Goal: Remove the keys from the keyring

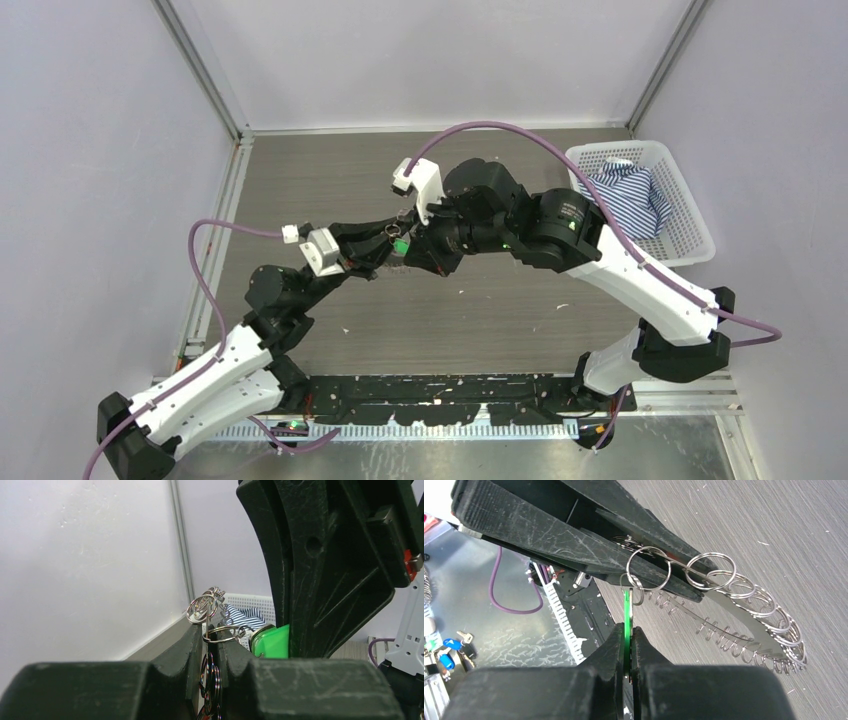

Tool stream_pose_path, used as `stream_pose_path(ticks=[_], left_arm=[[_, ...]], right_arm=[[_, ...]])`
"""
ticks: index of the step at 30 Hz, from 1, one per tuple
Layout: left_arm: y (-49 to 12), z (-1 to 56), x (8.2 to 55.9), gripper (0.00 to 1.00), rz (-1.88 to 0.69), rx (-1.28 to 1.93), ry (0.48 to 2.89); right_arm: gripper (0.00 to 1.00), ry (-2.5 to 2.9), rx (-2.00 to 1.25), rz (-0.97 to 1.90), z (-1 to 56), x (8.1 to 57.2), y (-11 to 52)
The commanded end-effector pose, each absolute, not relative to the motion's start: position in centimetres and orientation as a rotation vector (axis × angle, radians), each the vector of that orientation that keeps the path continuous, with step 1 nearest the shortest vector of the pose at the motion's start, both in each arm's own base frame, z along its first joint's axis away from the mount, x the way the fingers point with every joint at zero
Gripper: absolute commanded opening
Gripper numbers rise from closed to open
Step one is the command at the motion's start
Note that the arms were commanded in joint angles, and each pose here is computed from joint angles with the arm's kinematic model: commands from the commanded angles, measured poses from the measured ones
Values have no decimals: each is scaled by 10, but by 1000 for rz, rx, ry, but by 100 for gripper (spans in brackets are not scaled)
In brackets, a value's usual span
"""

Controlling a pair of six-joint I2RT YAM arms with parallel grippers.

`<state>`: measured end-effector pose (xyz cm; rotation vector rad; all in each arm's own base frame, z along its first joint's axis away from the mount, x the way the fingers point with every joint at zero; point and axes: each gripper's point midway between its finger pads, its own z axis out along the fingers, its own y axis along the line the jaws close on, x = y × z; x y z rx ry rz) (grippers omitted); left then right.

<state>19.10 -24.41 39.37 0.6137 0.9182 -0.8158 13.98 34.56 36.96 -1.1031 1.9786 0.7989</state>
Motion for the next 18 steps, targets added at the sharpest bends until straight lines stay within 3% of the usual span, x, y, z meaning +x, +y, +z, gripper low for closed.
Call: stream_pose_path(ticks=[1,18], left_arm=[[-229,442,171,0,-815,581,756],[-243,429,156,0,-854,727,760]], right_arm=[[1,1934,-1101,791,379,138,342],[1,1877,-1152,781,394,135,342]])
